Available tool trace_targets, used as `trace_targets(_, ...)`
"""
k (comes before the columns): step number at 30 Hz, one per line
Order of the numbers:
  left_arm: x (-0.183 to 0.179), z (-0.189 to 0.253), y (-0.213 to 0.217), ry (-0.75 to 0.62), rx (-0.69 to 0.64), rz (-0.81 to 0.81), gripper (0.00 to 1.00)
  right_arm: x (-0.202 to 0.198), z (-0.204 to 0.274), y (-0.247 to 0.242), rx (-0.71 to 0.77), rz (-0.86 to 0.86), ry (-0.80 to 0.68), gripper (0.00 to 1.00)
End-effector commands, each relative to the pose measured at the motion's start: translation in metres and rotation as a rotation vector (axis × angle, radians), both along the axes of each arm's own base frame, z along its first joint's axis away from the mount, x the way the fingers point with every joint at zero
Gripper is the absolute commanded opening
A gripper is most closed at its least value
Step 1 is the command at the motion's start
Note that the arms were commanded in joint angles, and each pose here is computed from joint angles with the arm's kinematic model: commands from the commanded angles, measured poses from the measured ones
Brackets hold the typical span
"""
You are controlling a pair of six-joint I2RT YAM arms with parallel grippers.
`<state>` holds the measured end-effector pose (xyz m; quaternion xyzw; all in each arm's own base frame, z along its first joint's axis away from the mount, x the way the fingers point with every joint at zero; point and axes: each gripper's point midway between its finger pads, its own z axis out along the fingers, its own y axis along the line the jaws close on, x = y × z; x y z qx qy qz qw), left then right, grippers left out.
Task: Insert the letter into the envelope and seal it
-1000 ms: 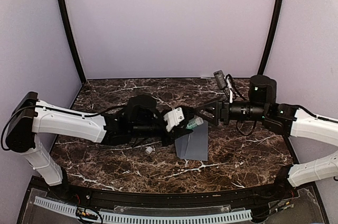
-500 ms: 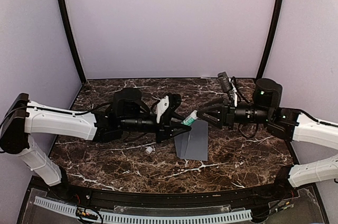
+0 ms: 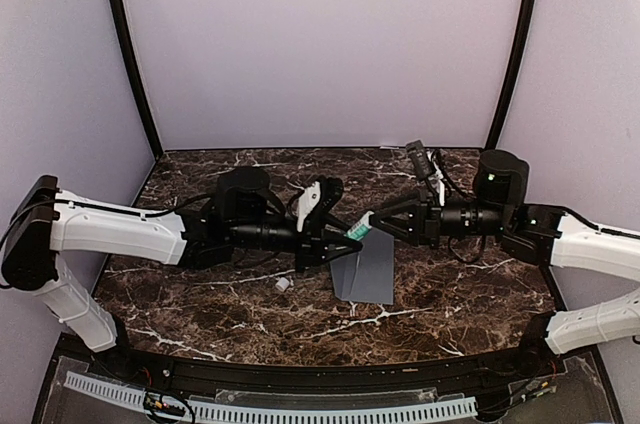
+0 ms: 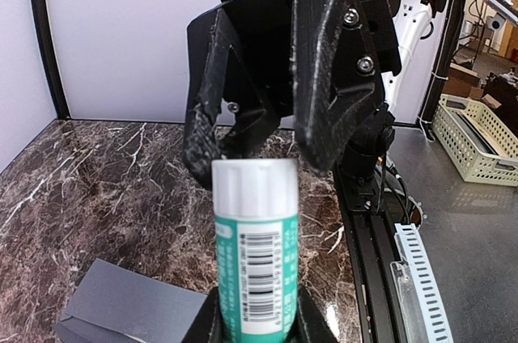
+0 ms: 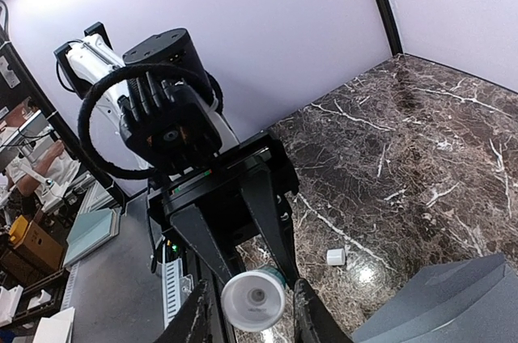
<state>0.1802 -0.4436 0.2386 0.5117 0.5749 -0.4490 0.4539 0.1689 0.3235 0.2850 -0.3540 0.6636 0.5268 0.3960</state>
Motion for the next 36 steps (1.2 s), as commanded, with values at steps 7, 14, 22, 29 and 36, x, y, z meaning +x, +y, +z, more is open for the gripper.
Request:
trace_targets(7,0.004,0.020,-0.005,-0.003,-0.055,-0.007,0.00,-0.003,0.014,0.008,0.032,0.032,-0.036,0.26)
trace_targets(14,0.006,0.018,-0.007,-0.001,-0.050,-0.004,0.00,0.000,0.012,0.009,0.024,0.022,-0.032,0.08)
trace_targets(22,0.015,0.015,-0.008,-0.016,-0.033,0.027,0.00,0.008,0.002,0.012,-0.001,-0.005,-0.004,0.01)
trace_targets(29,0.051,0.005,-0.007,-0.125,0.040,0.219,0.00,0.051,-0.018,0.006,-0.070,-0.262,0.159,0.01)
trace_targets(36,0.077,-0.004,-0.010,-0.234,0.083,0.387,0.00,0.076,-0.036,0.013,-0.092,-0.370,0.274,0.00)
